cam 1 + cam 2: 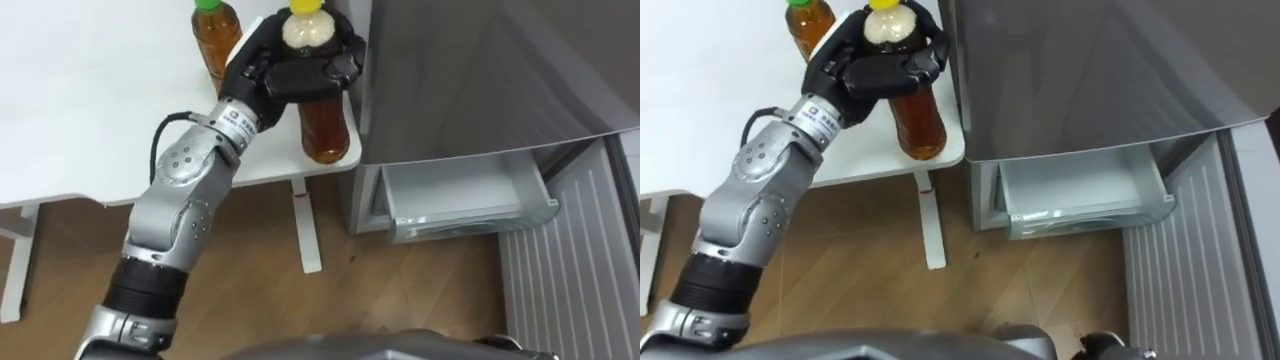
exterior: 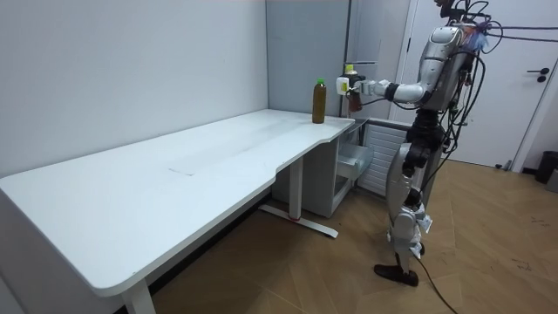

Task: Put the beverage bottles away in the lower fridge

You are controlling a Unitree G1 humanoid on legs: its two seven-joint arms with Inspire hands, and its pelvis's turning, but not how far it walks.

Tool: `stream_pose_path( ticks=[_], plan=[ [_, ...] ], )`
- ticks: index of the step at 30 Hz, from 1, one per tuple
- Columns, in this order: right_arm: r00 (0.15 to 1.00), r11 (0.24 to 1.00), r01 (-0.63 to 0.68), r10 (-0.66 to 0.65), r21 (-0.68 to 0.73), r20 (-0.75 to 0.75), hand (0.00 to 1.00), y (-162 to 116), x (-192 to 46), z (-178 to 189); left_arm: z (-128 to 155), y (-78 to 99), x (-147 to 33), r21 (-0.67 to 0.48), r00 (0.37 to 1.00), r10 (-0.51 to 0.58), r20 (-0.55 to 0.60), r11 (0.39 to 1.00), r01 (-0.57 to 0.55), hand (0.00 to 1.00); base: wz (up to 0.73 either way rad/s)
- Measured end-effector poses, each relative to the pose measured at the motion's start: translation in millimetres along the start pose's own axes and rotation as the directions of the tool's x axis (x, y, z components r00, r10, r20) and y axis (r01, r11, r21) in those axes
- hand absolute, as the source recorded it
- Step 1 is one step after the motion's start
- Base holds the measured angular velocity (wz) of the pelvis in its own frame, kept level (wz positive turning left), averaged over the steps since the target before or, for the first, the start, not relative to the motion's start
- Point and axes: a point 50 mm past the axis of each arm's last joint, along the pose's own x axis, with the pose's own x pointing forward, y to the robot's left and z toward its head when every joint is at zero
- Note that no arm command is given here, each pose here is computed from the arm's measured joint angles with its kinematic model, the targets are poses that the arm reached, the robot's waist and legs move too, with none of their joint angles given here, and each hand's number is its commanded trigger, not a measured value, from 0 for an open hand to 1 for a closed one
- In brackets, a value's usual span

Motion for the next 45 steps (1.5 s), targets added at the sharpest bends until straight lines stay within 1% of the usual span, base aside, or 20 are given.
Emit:
stream_pose_path(
  ticks=[2, 4, 7, 9, 11, 16, 18, 21, 22, 24, 27, 32, 36, 42, 45],
  plan=[
    [1.0, 0.999, 0.018, -0.018, 0.028, 0.012, 0.0, -1.8, -0.1, 2.3, 1.5, -2.7, -3.6, -0.035, 1.0, -0.007, 0.019, 0.999, 0.008, 1.0, 0.09],
    [0.999, 0.999, 0.027, -0.027, 0.039, 0.019, 0.0, -2.8, -0.2, 3.3, -2.7, -4.7, -7.5, -0.052, 1.0, -0.009, 0.023, 0.999, 0.011, 1.0, 0.08],
    [0.999, 0.997, 0.039, -0.041, 0.062, 0.036, 0.0, -5.6, -0.3, 6.7, -20.9, -6.7, -15.8, -0.085, 0.999, -0.009, -0.039, 0.996, 0.006, 1.0, 0.02],
    [0.997, 0.996, 0.049, -0.053, 0.069, 0.061, 0.0, -9.1, -0.8, 15.5, -35.3, -5.5, -24.0, -0.101, 0.995, -0.002, -0.099, 0.995, -0.008, 1.0, 0.1],
    [0.995, 0.996, 0.055, -0.06, 0.07, 0.082, 0.0, -12.5, -1.3, 23.8, -40.5, -5.0, -28.6, -0.108, 0.992, -0.009, -0.122, 0.994, -0.004, 1.0, 0.11],
    [0.985, 0.996, 0.057, -0.067, 0.068, 0.157, 0.0, -19.4, -4.4, 43.4, -41.2, -4.2, -30.8, -0.105, 0.991, -0.034, -0.127, 0.994, 0.021, 1.0, 0.05],
    [0.977, 0.995, 0.026, -0.046, 0.099, 0.208, 0.0, -18.8, -6.7, 53.9, -41.4, -4.7, -31.0, -0.106, 0.991, -0.039, -0.128, 0.994, 0.026, 1.0, 0.0],
    [0.931, 0.987, -0.092, 0.037, 0.135, 0.363, 0.0, -7.8, -16.3, 86.0, -48.1, -7.5, -35.2, -0.123, 0.987, -0.059, -0.15, 0.992, 0.04, 1.0, 0.0],
    [0.919, 0.985, -0.112, 0.054, 0.128, 0.39, 0.0, -5.7, -18.6, 92.1, -49.5, -7.4, -36.8, -0.126, 0.986, -0.059, -0.156, 0.991, 0.04, 1.0, 0.0],
    [0.871, 0.976, -0.193, 0.123, 0.1, 0.475, 0.0, 3.3, -27.5, 110.7, -56.8, -6.9, -44.6, -0.141, 0.982, -0.048, -0.183, 0.99, 0.022, 1.0, 0.04],
    [0.817, 0.961, -0.273, 0.216, 0.029, 0.535, 0.0, 12.2, -36.7, 123.6, -66.6, -2.9, -50.7, -0.153, 0.973, -0.036, -0.226, 0.988, 0.001, 1.0, 0.01],
    [0.74, 0.932, -0.359, 0.314, -0.045, 0.594, 0.0, 16.4, -48.4, 137.1, -81.0, 4.6, -56.8, -0.161, 0.956, -0.017, -0.292, 0.986, -0.032, 1.0, 0.07],
    [0.695, 0.91, -0.403, 0.374, -0.098, 0.614, 0.0, 18.7, -54.6, 143.1, -82.2, 6.6, -58.8, -0.152, 0.951, -0.026, -0.308, 0.988, -0.022, 1.0, 0.02],
    [0.627, 0.883, -0.435, 0.439, -0.178, 0.643, 0.0, 25.3, -66.2, 148.6, -85.6, 6.8, -60.0, -0.124, 0.943, -0.028, -0.331, 0.992, -0.014, 1.0, 0.0],
    [0.608, 0.873, -0.443, 0.461, -0.206, 0.646, 0.0, 27.6, -69.4, 150.0, -87.4, 7.3, -60.5, -0.125, 0.941, -0.027, -0.338, 0.992, -0.017, 1.0, 0.01]
  ],
)
